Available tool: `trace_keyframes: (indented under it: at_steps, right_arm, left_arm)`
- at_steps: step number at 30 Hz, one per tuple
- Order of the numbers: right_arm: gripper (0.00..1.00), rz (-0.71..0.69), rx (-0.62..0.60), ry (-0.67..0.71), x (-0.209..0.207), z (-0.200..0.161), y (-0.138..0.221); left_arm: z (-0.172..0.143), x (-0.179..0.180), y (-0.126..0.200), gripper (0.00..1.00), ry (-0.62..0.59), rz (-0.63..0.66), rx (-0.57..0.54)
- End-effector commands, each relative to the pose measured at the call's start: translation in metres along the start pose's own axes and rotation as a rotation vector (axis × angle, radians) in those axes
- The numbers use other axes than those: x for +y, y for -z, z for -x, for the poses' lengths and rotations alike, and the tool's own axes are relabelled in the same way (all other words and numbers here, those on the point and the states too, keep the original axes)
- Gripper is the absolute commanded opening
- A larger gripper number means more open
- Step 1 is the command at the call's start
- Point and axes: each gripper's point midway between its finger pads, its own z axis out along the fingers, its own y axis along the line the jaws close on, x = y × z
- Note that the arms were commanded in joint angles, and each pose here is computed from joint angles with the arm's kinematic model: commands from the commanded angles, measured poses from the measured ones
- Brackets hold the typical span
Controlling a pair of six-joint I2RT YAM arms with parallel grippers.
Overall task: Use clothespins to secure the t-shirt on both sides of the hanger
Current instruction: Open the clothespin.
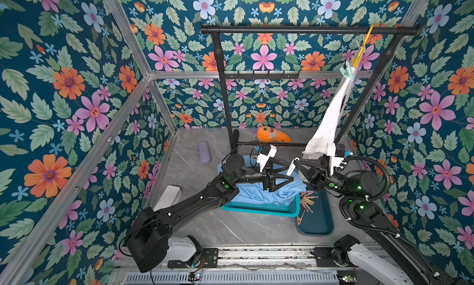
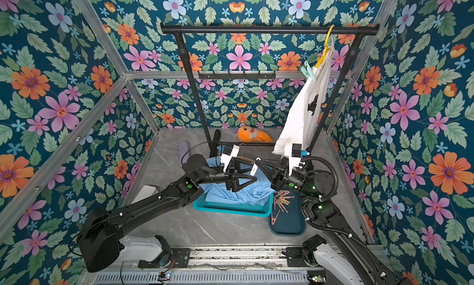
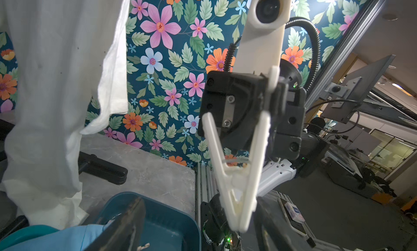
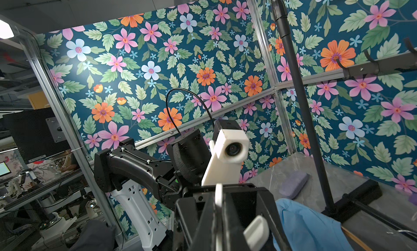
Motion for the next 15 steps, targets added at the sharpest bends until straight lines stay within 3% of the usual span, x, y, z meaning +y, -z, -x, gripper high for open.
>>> trace_keyframes:
  at_steps: [1, 6, 15]
  right_arm:
    - [0.0, 0.046, -0.007, 0.036, 0.01, 0.005, -0.001]
    - [0.0, 0.044, 0.037, 0.012, 0.005, -0.006, -0.004]
    - [0.0, 0.033, 0.047, -0.007, 0.0, -0.012, -0.005]
  left_arm:
    - [0.009, -0.013, -0.001, 0.71, -0.027, -0.054, -0.021]
    - [0.012, -0.016, -0.003, 0.56, -0.03, -0.062, -0.024]
    - [0.007, -0.015, -0.006, 0.21, -0.019, -0.05, -0.006]
